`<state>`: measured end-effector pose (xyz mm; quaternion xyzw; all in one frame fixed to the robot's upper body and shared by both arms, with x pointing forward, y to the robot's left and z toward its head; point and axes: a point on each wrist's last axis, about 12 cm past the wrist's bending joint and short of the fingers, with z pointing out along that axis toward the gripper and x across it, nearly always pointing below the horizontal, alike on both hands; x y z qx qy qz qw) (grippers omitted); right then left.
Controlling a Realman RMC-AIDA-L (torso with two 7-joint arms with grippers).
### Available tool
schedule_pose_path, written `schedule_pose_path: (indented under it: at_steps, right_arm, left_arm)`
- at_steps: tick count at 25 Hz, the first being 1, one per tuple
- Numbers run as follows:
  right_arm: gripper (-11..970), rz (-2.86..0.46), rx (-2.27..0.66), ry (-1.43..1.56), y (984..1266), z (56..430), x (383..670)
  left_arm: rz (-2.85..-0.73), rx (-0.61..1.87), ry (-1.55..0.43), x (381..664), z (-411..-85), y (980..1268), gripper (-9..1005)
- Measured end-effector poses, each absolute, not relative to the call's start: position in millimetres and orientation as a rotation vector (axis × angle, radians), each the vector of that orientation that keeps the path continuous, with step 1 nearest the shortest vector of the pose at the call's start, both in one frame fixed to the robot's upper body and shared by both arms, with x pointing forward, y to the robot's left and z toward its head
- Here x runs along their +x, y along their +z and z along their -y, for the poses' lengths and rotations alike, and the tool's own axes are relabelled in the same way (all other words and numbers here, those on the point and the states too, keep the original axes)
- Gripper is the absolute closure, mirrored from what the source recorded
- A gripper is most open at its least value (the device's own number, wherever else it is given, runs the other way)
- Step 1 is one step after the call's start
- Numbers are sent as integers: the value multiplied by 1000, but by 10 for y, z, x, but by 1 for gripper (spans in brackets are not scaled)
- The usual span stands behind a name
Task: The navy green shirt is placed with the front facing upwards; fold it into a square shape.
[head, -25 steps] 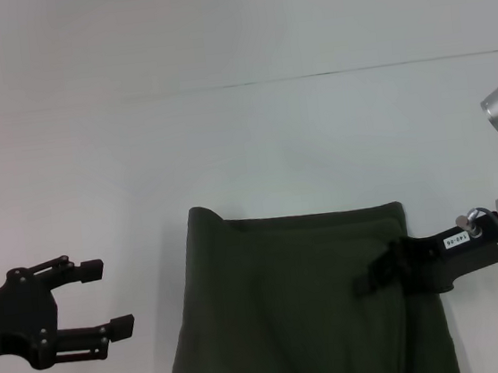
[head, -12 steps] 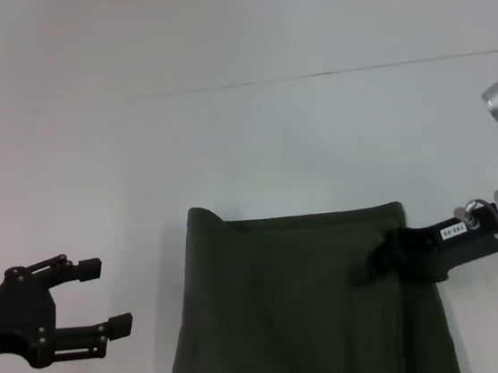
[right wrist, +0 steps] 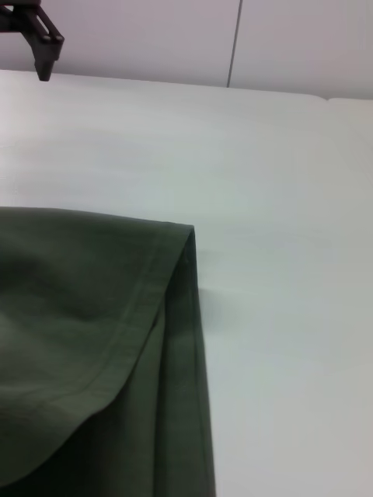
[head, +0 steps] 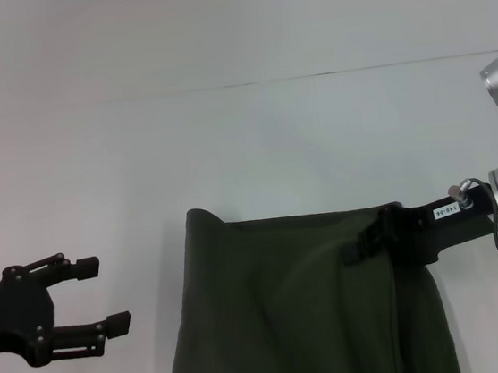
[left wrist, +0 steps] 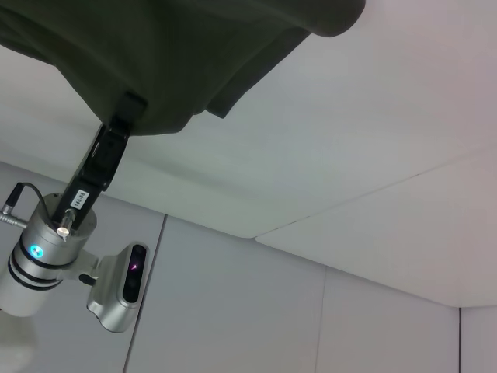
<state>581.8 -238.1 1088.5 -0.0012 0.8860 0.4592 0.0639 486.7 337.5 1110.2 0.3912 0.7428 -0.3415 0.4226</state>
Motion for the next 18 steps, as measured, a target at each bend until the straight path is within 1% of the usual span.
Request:
schedule_pose_path:
  at_steps: [18]
  right_arm:
    - [921, -2603, -5, 1374, 11014, 2439, 5918]
  left_arm:
    - [-1862, 979, -848, 4882, -3374, 11104, 64]
